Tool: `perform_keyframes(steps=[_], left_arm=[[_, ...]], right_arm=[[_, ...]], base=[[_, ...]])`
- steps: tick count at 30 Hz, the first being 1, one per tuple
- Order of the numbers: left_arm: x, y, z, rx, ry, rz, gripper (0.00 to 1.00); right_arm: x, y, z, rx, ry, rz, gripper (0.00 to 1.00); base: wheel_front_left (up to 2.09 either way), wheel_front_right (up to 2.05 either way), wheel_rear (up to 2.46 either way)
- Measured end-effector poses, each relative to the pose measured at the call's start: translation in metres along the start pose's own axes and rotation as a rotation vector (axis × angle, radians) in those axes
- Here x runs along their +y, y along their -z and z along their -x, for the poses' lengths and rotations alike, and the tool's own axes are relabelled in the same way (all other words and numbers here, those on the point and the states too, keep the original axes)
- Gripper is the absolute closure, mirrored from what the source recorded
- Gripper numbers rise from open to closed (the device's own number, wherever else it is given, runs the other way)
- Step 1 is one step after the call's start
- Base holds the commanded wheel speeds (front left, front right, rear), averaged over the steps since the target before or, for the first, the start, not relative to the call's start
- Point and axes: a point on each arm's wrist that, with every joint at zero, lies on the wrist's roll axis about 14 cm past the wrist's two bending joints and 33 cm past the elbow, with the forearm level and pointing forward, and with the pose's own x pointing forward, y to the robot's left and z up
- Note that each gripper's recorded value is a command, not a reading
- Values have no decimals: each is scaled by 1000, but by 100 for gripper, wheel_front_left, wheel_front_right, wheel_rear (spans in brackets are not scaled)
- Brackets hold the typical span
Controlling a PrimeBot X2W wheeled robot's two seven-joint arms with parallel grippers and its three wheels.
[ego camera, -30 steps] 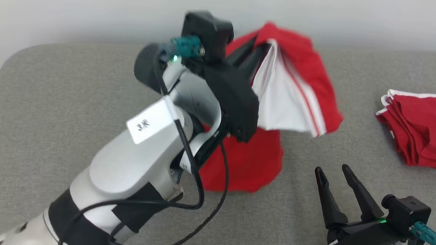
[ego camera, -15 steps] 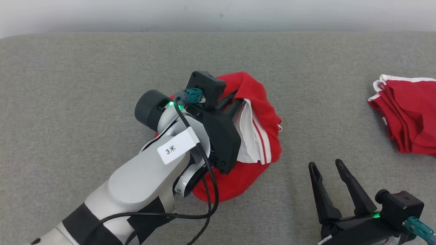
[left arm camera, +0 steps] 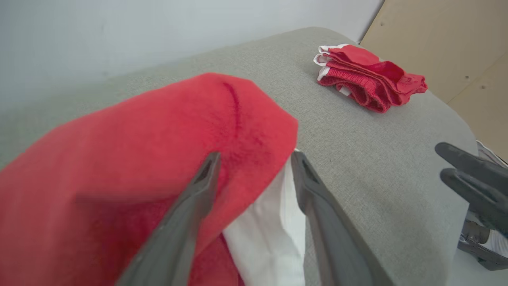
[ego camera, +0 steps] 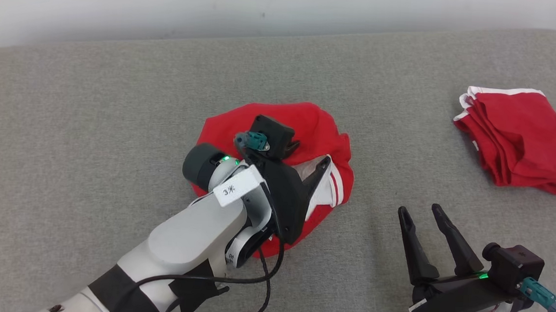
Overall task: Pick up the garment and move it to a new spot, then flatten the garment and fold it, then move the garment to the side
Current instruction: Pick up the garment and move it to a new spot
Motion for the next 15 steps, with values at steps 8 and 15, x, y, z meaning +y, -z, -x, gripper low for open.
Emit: perform_keyframes(steps=[8, 15], left_arm=[[3, -16, 14, 30, -23, 139, 0], [36, -63, 50, -99, -153, 166, 0]], right_arm=[[12, 2, -5, 9, -37, 4, 0], [29, 2, -6, 14, -90, 2, 0]], base=[[0, 0, 0], [0, 0, 0]])
